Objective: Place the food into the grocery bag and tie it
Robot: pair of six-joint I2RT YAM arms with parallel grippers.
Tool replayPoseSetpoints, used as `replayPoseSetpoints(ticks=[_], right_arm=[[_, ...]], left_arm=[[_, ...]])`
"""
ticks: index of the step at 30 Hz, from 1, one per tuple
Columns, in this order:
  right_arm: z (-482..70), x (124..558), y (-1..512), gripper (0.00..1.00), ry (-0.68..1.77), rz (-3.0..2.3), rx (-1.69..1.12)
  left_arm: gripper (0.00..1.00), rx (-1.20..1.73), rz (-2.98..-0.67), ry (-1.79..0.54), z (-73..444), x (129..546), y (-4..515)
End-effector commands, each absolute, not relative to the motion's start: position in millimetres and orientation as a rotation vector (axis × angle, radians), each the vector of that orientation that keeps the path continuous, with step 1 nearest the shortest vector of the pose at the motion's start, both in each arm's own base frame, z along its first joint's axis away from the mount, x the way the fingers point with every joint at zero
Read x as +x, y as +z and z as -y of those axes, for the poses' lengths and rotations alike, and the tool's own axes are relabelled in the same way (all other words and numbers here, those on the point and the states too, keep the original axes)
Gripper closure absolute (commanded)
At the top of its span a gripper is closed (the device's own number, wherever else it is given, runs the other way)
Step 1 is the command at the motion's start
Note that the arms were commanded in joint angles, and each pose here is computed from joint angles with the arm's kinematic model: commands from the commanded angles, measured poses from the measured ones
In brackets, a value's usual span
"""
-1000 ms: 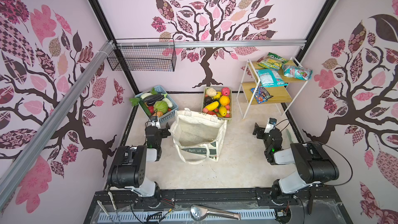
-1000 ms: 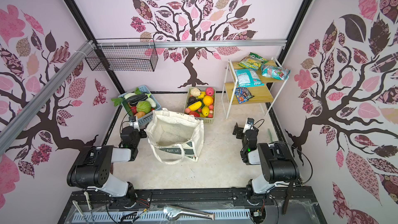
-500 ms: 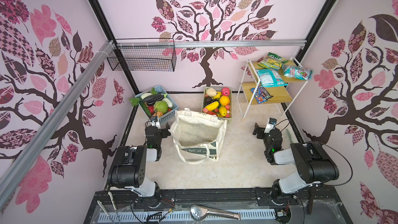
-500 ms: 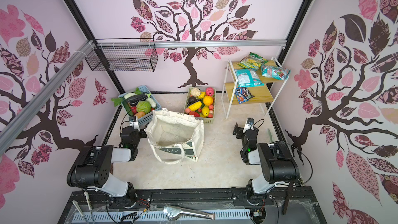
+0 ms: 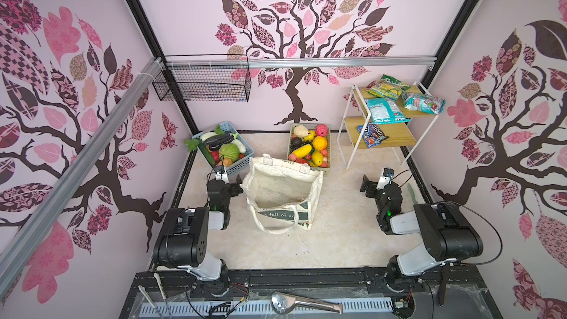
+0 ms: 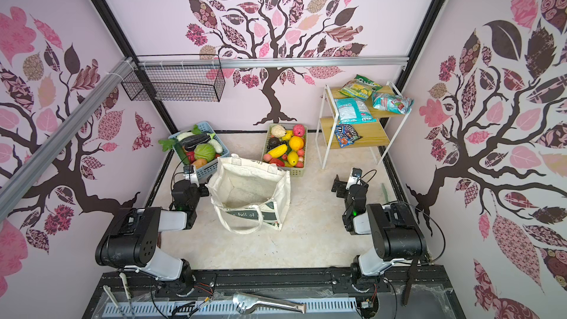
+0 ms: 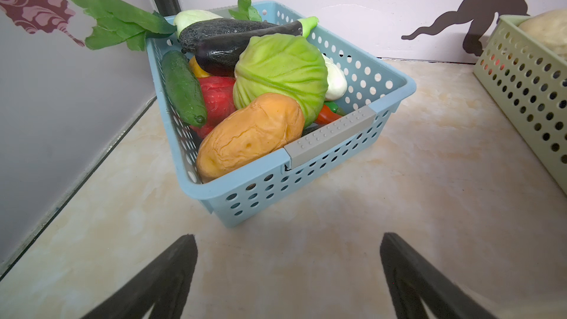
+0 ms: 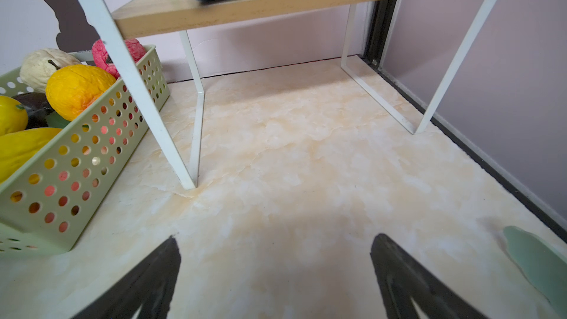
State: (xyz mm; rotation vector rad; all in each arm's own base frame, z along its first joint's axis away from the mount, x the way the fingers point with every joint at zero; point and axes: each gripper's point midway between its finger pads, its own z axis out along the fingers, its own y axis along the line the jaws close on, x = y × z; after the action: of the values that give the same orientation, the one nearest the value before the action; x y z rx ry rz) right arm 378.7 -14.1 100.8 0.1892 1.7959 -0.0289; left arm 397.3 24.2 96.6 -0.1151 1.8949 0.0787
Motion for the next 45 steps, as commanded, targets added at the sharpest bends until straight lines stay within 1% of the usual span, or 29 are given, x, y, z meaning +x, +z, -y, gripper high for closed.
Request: replayPoseSetpoints(ticks=[1,4,9,13,19,22,24,27,29,33,36,38,42,45], right_arm=[[10,386,112,0.00,-0.026,-1.767,0.173],[9,387,119,0.00,-0.019,-1.740,0.161],[0,397,138,0.00,0.004,-1.838,0.121],[-7,392,154,0.00,0.076,-1.819,0.138],[-49,388,178,0.00,0.194,-1.849,0.022],[-67,385,192,0.00,0.292,-1.872,-0.019],[-80,382,203,0.00,0.328,-1.876,-0.053],[-98,376,217,0.00,0.338,-1.884,-0.122],[-107,374,226,0.00,0.369,-1.888,-0.142],[-128,373,237,0.01,0.381,-1.927,-0.207],[-146,371,244,0.02,0.404,-1.962,-0.254],[-156,370,249,0.02,0.414,-1.967,-0.274],[-176,369,262,0.03,0.468,-1.979,-0.317],[-192,366,271,0.04,0.491,-1.978,-0.350]], left_arm=[[0.03,-0.126,-1.879,0.065,-26,401,101],[0.03,-0.125,-1.877,0.059,-26,402,104],[0.03,-0.128,-1.890,0.066,-27,402,116],[0.03,-0.147,-1.887,0.103,-29,401,121],[0.03,-0.179,-1.872,0.201,-32,396,140],[0.03,-0.202,-1.849,0.226,-33,396,157],[0.03,-0.250,-1.840,0.238,-39,395,167],[0.03,-0.408,-1.827,0.289,-58,390,174],[0.03,-0.496,-1.857,0.318,-68,389,173],[0.03,-0.533,-1.935,0.283,-67,398,177],[0.03,-0.633,-1.993,0.240,-65,398,194],[0.03,-0.629,-2.054,0.179,-52,398,207],[0.04,-0.619,-2.129,0.141,-28,392,236],[0.05,-0.562,-2.220,0.079,-9,387,251]])
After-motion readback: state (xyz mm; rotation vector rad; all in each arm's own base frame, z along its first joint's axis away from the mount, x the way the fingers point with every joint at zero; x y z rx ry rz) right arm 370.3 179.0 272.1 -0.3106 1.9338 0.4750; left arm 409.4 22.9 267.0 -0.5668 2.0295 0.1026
